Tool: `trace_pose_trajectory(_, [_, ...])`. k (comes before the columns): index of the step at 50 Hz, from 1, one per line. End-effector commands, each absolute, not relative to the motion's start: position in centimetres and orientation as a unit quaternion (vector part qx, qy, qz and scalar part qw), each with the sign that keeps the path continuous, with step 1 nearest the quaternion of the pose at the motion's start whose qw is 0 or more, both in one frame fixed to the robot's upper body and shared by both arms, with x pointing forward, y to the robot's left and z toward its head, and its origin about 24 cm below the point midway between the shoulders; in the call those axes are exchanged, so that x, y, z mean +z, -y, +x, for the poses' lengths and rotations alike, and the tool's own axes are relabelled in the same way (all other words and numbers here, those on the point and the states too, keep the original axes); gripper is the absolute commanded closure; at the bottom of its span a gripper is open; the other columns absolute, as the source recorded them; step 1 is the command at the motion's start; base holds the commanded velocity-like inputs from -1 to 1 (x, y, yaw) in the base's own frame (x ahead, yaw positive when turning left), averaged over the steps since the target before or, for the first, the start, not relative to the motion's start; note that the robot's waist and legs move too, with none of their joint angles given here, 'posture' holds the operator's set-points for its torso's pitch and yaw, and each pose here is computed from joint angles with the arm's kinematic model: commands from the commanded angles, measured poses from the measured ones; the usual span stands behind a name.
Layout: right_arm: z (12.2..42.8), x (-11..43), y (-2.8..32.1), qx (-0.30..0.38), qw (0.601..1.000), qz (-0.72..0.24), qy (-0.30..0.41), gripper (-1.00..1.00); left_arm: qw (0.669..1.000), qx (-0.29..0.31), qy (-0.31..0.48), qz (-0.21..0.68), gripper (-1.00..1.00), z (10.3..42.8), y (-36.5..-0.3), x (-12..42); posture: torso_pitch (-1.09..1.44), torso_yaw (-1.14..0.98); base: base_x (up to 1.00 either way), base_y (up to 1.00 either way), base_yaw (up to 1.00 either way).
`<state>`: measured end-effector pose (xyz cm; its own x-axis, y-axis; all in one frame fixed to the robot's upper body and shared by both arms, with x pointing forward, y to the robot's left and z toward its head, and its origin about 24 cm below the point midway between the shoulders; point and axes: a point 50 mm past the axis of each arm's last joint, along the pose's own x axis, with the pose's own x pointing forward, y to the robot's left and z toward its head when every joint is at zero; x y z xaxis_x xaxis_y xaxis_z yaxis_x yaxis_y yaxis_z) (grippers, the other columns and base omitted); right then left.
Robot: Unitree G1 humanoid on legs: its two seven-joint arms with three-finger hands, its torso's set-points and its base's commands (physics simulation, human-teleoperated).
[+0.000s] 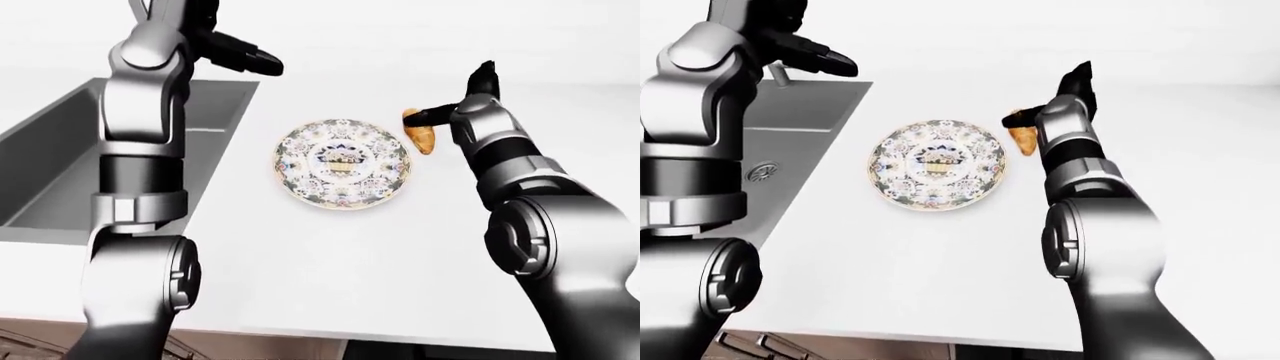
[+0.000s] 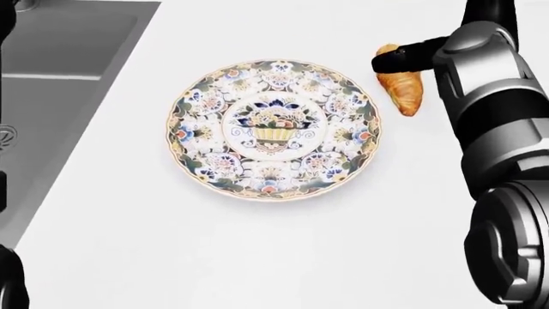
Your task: Place the pastries on the plates.
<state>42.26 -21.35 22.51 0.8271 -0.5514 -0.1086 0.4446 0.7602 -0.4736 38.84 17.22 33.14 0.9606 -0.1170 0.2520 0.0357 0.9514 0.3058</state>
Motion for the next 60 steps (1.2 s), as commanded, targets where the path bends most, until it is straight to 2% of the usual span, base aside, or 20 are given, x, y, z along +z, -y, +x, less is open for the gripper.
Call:
trace_pose_trajectory(1, [42.3, 25.9, 21.2, -0.289, 0.932, -0.208, -0.06, -1.0, 0.969, -0.035, 0.186, 0.155, -1.0, 37.9, -17.1, 35.7, 0.02, 0.0, 0.0, 0.0, 0.0])
trace_pose_trajectory(20, [42.4, 25.7, 20.4, -0.276, 0.927, -0.238, -0.085, -1.0, 0.967, -0.041, 0.197, 0.158, -1.0, 37.3, -17.4, 36.2, 0.05, 0.0, 0.0, 0.0, 0.0])
trace_pose_trajectory(36, [42.4, 25.0, 20.6, -0.274, 0.923, -0.251, -0.1, -1.0, 0.958, -0.055, 0.215, 0.184, -1.0, 37.9, -16.7, 39.9, 0.08, 0.0, 0.0, 0.0, 0.0])
trace_pose_trajectory(60, [42.4, 25.4, 20.3, -0.271, 0.919, -0.271, -0.096, -1.0, 0.953, -0.066, 0.223, 0.196, -1.0, 37.4, -16.4, 40.8, 0.16, 0.0, 0.0, 0.0, 0.0])
